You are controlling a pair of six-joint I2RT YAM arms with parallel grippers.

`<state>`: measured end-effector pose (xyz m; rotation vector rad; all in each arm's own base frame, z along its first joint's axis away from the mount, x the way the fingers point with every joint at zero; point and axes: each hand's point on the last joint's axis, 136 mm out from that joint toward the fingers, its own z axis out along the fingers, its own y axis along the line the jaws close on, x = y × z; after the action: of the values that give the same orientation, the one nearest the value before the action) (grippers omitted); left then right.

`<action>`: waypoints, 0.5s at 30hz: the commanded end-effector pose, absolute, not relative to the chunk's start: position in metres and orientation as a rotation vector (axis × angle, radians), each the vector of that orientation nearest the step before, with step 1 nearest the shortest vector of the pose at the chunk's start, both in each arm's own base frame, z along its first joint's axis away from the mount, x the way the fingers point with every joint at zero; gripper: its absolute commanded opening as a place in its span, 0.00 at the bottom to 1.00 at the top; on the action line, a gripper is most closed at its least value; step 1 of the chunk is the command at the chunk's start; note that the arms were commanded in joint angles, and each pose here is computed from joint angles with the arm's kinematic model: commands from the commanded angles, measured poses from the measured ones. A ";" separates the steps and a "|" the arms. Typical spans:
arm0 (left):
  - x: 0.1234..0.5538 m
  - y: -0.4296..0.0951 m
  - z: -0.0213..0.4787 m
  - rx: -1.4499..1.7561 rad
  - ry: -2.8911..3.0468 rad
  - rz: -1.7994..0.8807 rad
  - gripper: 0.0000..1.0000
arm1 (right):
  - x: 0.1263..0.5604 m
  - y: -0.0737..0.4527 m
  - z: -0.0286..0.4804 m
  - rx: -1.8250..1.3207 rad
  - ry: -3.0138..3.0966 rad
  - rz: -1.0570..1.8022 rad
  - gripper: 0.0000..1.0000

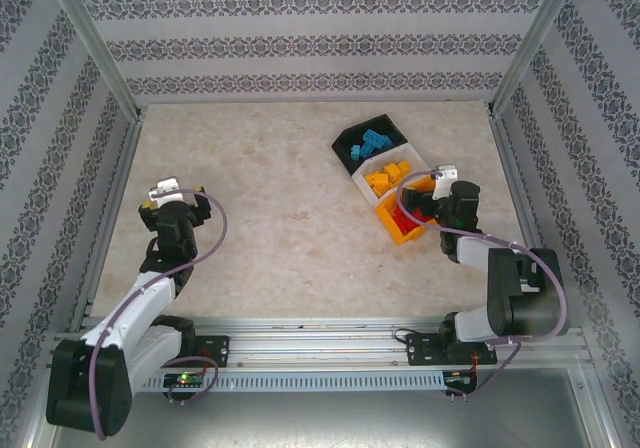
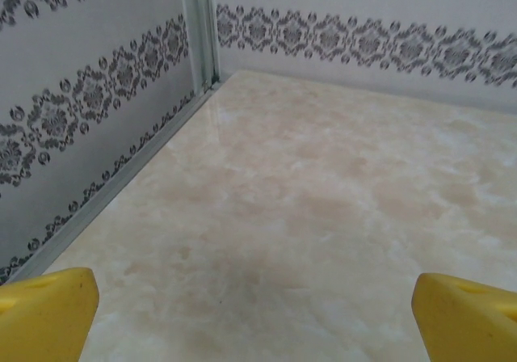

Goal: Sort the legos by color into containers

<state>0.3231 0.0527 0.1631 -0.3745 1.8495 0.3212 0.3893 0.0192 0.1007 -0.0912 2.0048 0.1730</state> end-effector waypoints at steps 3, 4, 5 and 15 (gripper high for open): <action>0.345 0.048 0.153 -0.323 1.821 0.289 1.00 | 0.402 0.022 0.113 -0.102 1.949 0.208 0.98; 0.348 0.048 0.148 -0.316 1.831 0.289 1.00 | 0.402 0.022 0.112 -0.102 1.952 0.208 0.98; 0.351 0.047 0.145 -0.315 1.836 0.285 1.00 | 0.403 0.023 0.113 -0.104 1.950 0.208 0.98; 0.376 0.041 0.119 -0.251 1.869 0.271 1.00 | 0.402 0.024 0.113 -0.114 1.950 0.214 0.98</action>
<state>0.3615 0.0406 0.1002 -0.2757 1.9529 0.2909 0.3951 0.0211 0.1015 -0.1006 1.9918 0.1846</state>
